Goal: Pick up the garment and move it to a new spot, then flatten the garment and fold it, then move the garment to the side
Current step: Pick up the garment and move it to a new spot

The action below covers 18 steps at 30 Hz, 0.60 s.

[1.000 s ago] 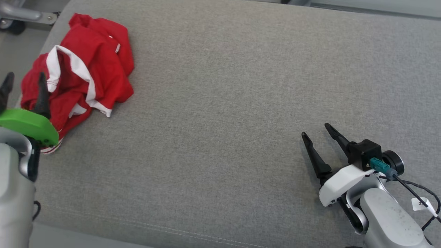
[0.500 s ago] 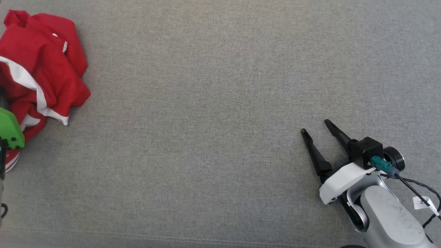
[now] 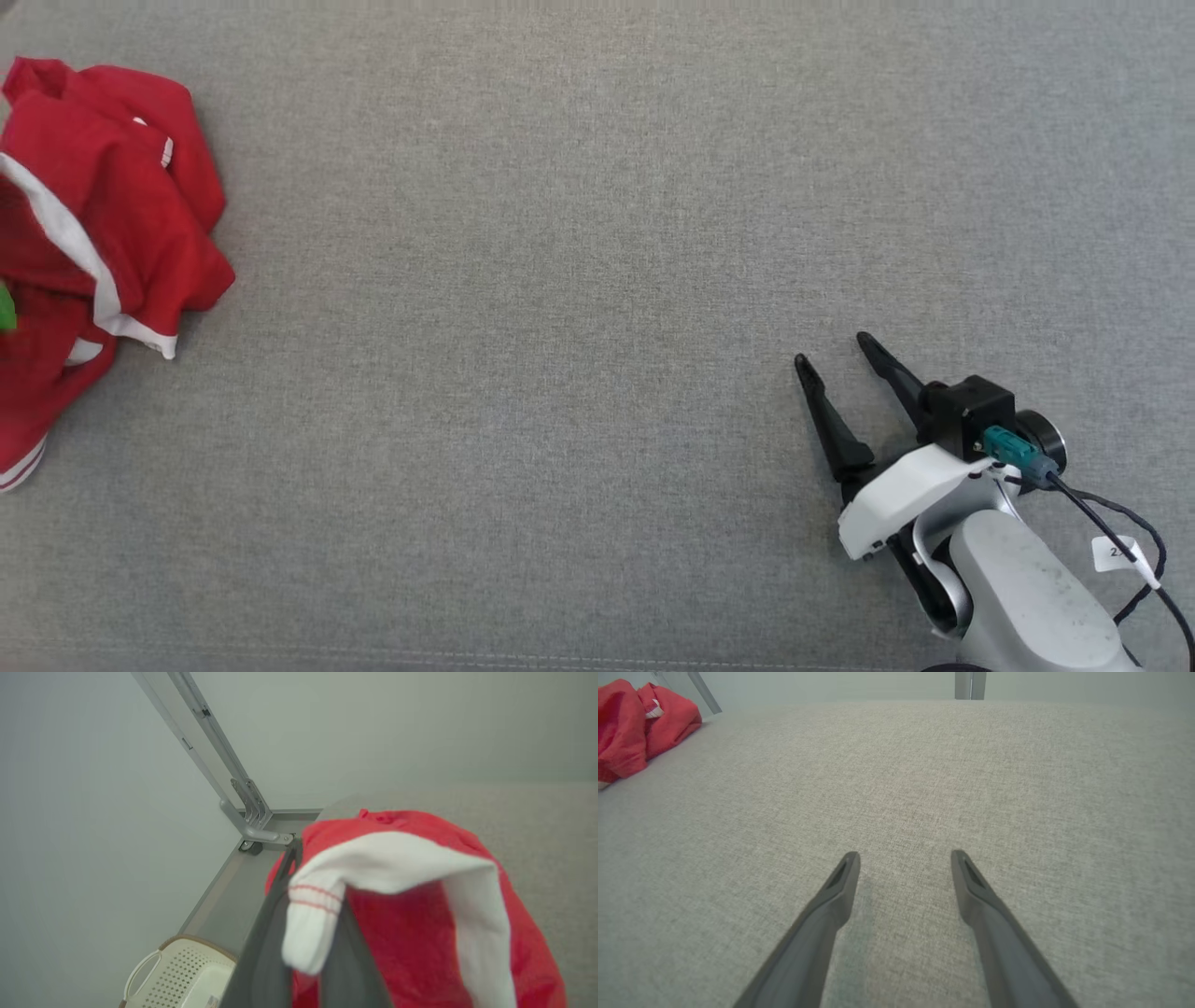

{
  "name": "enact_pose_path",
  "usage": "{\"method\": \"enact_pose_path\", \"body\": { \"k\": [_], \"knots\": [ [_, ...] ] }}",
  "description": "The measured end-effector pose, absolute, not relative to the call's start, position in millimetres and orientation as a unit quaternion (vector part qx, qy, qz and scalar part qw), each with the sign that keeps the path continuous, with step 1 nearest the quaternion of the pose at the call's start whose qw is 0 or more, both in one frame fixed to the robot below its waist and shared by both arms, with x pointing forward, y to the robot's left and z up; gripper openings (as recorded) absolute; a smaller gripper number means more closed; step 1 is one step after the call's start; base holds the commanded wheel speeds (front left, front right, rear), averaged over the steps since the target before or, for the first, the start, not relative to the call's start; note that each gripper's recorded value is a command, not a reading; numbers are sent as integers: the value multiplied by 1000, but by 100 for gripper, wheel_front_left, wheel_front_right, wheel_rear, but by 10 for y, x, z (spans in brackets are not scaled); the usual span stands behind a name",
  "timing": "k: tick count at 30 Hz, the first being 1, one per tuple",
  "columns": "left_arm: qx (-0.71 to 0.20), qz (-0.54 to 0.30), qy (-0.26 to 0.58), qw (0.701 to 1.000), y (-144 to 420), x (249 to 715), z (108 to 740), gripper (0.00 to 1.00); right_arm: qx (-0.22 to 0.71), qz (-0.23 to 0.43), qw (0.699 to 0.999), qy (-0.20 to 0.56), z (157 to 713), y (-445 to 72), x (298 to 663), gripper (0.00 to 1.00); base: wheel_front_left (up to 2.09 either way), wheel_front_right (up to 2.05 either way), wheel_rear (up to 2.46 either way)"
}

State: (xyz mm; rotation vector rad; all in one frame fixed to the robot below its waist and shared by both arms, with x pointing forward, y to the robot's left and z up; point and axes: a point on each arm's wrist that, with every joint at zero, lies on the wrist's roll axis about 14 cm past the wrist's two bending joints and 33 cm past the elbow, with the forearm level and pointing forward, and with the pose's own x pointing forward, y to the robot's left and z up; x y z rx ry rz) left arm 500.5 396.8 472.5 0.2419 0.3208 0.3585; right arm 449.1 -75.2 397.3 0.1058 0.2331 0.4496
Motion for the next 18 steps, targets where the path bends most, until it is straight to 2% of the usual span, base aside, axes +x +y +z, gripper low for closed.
{"method": "enact_pose_path", "body": {
  "k": [4, 8, 18],
  "knots": [
    [137, 123, 48, 982, 3666, 5368, 5496, 0, 68, 218, 967, 111, 4060, -691, 4393, 100, 0, 0, 0],
    [139, 48, -38, 988, 3114, 5550, 6091, 0, 85, 212, 968, 104, 4165, -635, 4272, 100, 0, 0, 0],
    [109, -152, -180, 966, 1311, 5580, 6983, 0, 103, 156, 978, 96, 4288, -934, 3976, 100, 0, 0, 0]
  ]
}}
